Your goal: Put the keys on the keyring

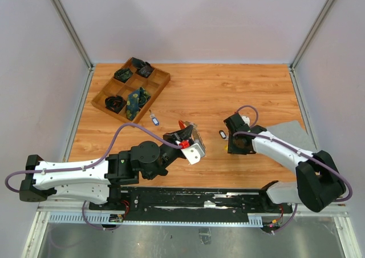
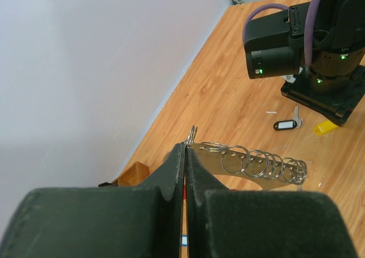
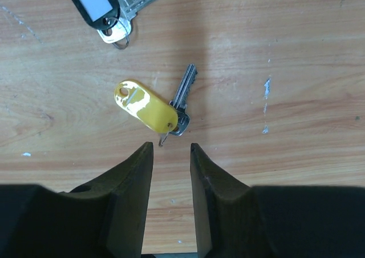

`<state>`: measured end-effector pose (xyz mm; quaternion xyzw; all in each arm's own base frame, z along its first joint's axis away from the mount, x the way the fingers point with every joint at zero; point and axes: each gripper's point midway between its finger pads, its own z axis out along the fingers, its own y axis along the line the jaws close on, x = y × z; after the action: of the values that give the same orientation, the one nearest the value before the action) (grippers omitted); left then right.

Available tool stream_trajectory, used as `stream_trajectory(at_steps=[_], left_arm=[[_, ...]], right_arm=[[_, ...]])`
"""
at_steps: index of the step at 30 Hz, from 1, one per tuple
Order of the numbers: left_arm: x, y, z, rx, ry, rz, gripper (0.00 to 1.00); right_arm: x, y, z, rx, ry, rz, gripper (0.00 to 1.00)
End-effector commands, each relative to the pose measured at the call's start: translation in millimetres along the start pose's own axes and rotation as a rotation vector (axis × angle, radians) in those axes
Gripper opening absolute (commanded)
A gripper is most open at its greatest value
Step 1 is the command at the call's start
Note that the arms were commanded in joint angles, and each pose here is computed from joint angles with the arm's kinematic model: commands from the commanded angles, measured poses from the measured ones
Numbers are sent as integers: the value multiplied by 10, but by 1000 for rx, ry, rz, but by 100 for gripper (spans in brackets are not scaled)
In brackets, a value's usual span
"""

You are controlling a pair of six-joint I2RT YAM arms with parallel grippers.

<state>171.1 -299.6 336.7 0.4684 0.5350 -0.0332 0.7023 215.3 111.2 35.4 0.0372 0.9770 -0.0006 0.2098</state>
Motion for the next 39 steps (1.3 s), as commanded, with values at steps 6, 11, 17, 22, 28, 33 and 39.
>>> stream_trajectory(at_steps=[6,11,17,22,28,33,39], left_arm=[[-105,138,-21,-42,-43,-55,0],[-110,144,-28,-41,-47,-56,1],[-112,149,-31,-42,-46,-57,0],[-109,153,-36,-43,-47,-57,0],[-107,148,-32,-42,-46,-57,0],[-119,137,-23,-38,-47,-61,0],[-193,133,-5,-18,-50,-80,1]], right_arm=[[42,12,100,43,-5,69,29],[54,8,127,48,-1,70,24],[70,15,166,51,5,67,17],[91,11,182,52,10,65,14],[37,16,119,36,-6,18,1],[-149,57,-104,-26,-78,-74,1],[-474,121,-595,-150,-259,-229,0]])
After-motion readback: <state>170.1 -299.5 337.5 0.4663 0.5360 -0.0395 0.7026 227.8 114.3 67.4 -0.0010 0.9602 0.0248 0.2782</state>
